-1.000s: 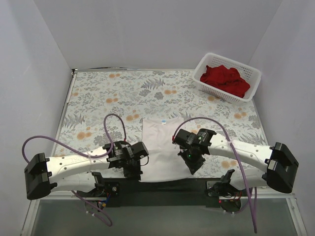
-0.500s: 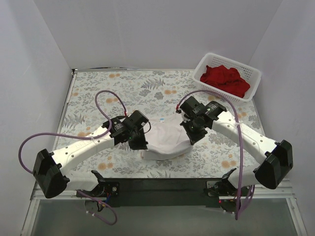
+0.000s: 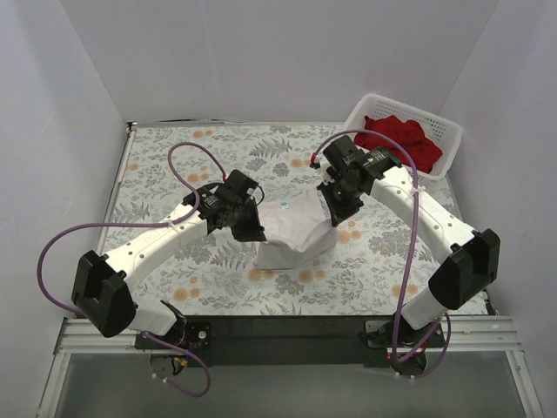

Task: Fold and stack the t-shirts
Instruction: Fold the tshirt

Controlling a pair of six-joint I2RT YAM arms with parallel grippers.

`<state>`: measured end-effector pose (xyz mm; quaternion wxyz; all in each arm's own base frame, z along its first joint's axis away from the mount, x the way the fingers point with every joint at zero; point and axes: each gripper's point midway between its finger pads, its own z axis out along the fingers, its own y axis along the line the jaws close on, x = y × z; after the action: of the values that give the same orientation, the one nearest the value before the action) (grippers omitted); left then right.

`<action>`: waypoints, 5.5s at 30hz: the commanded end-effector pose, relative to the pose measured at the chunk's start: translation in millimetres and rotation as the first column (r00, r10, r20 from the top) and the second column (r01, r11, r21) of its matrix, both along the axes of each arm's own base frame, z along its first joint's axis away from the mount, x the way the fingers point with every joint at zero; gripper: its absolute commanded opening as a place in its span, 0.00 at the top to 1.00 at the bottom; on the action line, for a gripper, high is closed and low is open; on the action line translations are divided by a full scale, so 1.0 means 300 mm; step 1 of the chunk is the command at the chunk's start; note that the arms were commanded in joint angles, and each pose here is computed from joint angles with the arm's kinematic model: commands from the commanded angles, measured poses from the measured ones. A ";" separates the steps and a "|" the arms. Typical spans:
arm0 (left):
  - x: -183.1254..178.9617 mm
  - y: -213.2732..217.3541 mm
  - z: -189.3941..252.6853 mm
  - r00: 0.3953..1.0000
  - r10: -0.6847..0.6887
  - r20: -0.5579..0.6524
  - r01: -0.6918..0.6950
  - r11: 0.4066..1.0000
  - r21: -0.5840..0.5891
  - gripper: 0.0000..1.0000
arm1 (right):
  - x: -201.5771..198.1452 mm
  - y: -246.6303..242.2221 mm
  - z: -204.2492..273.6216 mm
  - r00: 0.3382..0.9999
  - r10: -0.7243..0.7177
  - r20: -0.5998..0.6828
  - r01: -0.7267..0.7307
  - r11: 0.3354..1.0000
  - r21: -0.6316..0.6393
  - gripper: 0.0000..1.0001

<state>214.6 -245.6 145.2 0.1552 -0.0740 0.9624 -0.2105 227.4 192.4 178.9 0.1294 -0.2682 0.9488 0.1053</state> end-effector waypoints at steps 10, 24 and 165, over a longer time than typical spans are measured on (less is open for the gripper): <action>0.179 0.061 0.039 0.996 0.070 0.061 -0.066 0.996 -0.060 1.00 | 0.185 0.026 0.031 1.000 0.006 0.023 -0.007 0.999 0.039 0.99; -0.046 0.058 0.048 0.999 -0.032 0.000 0.031 0.991 -0.128 1.00 | -0.114 0.001 -0.033 0.986 0.062 -0.155 -0.033 0.983 0.178 0.99; 0.626 0.084 -0.374 0.893 0.373 0.252 -0.208 0.838 -0.504 0.87 | 0.480 0.084 -0.413 0.951 -0.280 -0.128 0.220 0.328 0.918 0.54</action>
<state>391.8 -224.3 30.6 0.3214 -0.2134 0.8270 -0.4090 347.1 224.6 40.5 0.2368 0.0130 0.7715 0.5904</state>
